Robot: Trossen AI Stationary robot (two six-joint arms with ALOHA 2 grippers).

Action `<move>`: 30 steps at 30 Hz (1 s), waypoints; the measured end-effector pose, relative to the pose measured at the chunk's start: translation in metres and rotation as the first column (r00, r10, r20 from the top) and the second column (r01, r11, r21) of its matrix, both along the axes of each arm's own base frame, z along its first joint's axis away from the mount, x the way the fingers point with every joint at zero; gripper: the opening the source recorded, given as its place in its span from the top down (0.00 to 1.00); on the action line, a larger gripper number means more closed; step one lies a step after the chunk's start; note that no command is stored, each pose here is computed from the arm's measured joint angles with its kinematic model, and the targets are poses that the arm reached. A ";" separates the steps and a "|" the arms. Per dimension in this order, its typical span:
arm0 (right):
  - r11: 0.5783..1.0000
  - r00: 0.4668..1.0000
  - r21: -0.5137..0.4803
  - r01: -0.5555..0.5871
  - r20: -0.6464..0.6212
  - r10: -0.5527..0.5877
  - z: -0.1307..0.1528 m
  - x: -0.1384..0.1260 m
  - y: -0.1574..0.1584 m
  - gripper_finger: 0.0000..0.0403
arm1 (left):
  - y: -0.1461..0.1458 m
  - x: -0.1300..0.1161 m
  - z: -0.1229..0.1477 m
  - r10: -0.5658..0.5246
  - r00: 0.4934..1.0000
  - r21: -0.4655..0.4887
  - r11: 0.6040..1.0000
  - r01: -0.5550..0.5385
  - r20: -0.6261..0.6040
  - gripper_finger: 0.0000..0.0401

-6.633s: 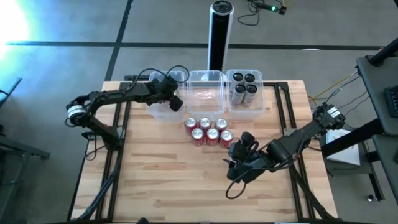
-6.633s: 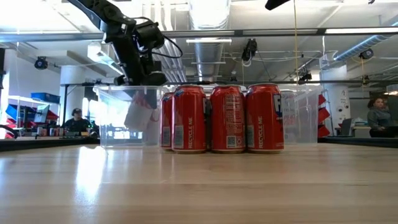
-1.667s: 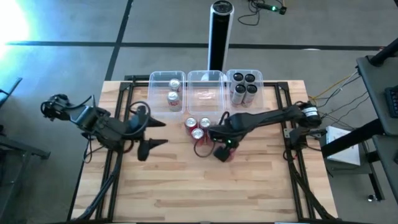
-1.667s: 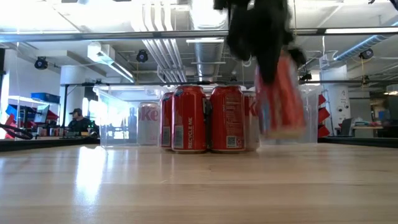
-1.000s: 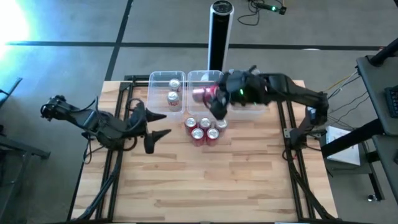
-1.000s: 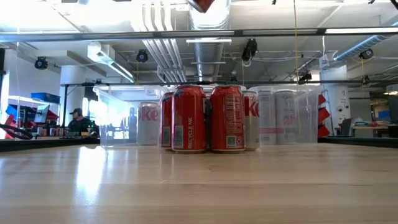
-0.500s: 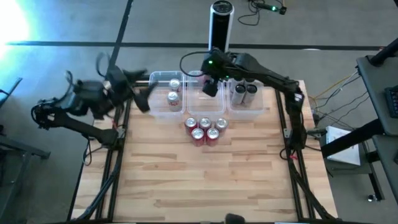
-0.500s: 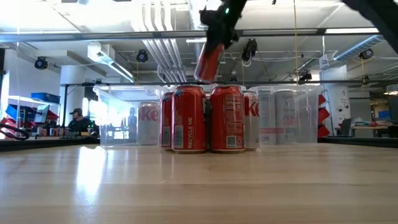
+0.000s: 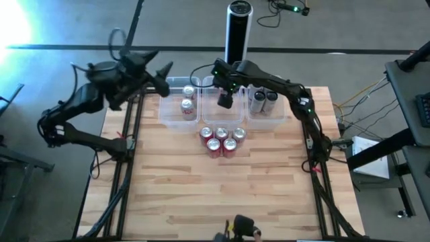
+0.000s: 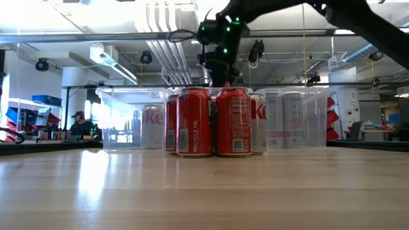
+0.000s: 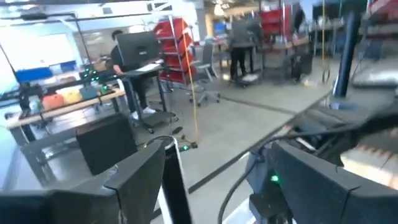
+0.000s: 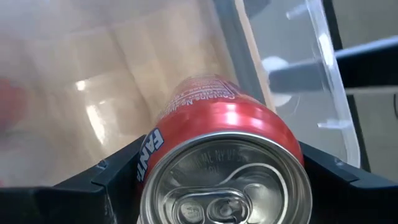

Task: Sort soda cans
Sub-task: Put the bottom right orange soda can into the center transparent bin

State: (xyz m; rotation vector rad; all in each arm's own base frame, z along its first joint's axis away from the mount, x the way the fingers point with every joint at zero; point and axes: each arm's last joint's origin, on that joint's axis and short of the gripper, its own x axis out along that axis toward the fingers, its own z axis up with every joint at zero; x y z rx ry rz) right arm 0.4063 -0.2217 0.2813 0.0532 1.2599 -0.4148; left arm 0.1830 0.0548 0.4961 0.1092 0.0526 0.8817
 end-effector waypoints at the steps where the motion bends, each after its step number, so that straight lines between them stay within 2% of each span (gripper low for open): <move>1: 1.000 1.000 0.010 0.008 -0.015 -0.008 -0.005 0.000 -0.003 0.26 | 0.002 0.005 -0.002 0.006 1.000 0.008 1.000 -0.005 -0.028 0.31; 7: 0.999 0.995 0.039 -0.036 -0.088 0.039 -0.033 0.007 -0.010 0.26 | 0.008 0.024 -0.016 0.012 0.995 -0.022 1.000 -0.014 -0.100 0.35; 10: 0.999 0.995 0.042 -0.033 -0.092 0.037 -0.042 0.011 -0.013 0.26 | 0.008 0.028 -0.017 -0.036 0.990 -0.001 0.999 0.037 -0.139 0.36; 14: 0.998 0.993 0.059 -0.011 -0.118 0.018 -0.055 0.013 -0.016 0.26 | 0.008 0.028 -0.017 -0.058 0.984 0.024 0.998 0.063 -0.167 0.36; 22: 0.998 0.993 0.065 0.021 -0.120 -0.013 -0.063 0.011 -0.025 0.25 | 0.006 0.017 -0.019 -0.060 0.974 0.007 0.998 0.063 -0.217 0.36; 25: 0.998 0.993 0.061 0.018 -0.115 -0.011 -0.063 0.011 -0.027 0.22 | 0.004 0.017 -0.019 -0.068 0.973 0.006 0.997 0.071 -0.220 0.36; 30: 0.998 0.995 0.052 0.034 -0.092 -0.029 -0.059 0.012 -0.027 0.11 | 0.003 0.017 -0.021 -0.073 0.965 0.013 0.997 0.079 -0.253 0.36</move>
